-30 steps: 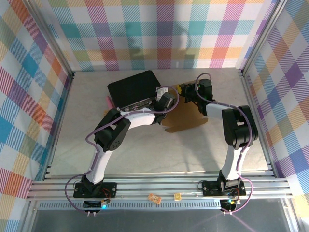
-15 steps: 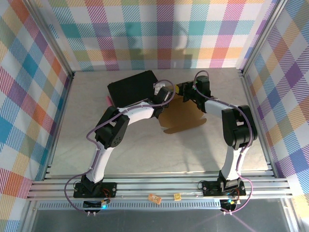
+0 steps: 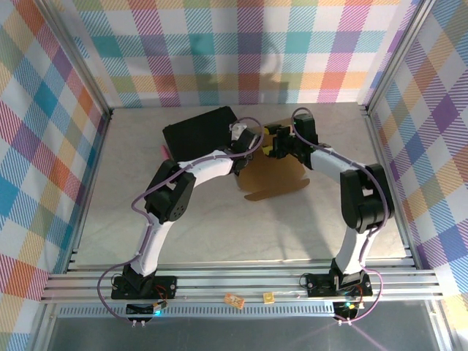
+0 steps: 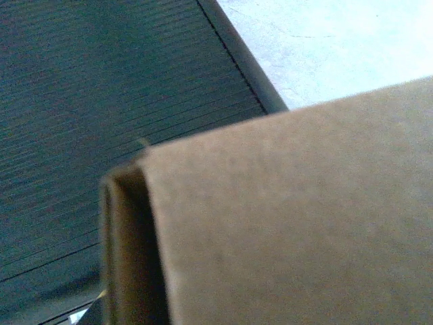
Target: Fold the paper box
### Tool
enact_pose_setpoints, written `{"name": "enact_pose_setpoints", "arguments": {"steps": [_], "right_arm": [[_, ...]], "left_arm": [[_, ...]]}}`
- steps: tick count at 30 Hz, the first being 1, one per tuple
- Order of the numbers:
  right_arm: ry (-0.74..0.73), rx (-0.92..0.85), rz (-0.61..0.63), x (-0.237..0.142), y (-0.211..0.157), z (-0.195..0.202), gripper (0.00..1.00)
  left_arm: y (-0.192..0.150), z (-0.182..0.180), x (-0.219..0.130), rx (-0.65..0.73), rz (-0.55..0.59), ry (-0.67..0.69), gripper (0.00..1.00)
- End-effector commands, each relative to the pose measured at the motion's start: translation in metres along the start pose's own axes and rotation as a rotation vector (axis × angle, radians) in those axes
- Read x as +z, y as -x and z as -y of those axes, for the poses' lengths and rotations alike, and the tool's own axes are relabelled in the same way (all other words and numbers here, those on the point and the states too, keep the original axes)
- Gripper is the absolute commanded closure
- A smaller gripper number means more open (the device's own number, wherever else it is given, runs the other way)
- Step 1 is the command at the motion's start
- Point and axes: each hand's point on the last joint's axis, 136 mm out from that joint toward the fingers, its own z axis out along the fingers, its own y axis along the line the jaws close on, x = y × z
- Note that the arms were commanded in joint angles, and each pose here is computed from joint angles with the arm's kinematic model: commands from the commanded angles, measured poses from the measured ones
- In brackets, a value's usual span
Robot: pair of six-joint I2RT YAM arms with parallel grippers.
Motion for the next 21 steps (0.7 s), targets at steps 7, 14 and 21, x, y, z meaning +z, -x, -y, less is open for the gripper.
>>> {"name": "enact_pose_setpoints", "arguments": {"steps": [7, 14, 21], "right_arm": [[-0.023, -0.473, 0.226, -0.118, -0.018, -0.078, 0.16], [-0.082, -0.706, 0.27, -0.174, -0.009, -0.077, 0.17], [-0.118, -0.847, 0.151, -0.181, -0.015, -0.053, 0.18]], "left_arm": [[0.027, -0.03, -0.051, 0.029, -0.114, -0.086, 1.0], [0.028, -0.041, -0.085, -0.038, -0.345, -0.282, 1.0], [0.028, -0.063, -0.129, -0.091, -0.502, -0.417, 1.0]]}}
